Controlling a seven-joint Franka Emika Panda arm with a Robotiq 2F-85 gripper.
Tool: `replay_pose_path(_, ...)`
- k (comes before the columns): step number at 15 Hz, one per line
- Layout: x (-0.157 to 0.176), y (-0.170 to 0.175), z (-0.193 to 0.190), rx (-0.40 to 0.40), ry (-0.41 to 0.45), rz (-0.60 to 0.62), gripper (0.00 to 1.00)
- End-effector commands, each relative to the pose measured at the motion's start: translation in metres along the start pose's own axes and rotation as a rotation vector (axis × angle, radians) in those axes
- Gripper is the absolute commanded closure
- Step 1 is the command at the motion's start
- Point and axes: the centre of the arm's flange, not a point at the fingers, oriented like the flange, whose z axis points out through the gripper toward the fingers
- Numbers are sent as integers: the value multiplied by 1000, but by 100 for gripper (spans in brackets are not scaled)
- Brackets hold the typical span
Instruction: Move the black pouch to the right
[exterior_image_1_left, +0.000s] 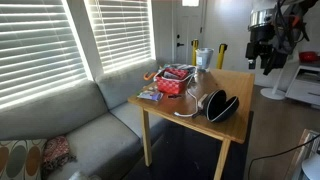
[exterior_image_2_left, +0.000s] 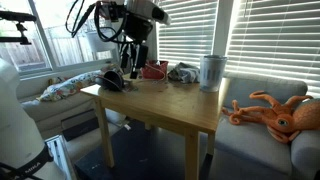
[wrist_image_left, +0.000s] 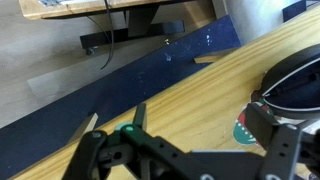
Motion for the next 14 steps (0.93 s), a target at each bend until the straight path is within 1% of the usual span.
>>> replay_pose_path(1, 0, 0, 0, 0, 0, 0, 0)
replay_pose_path(4, 0, 0, 0, 0, 0, 0, 0)
replay_pose_path(5, 0, -8, 2, 2, 23, -56, 0)
replay_pose_path(7, -2, -39, 11, -10, 23, -125, 0)
replay_pose_path(11, -13, -115, 34, -1, -61, -211, 0)
replay_pose_path(14, -28, -153, 56, -10, -121, -258, 0)
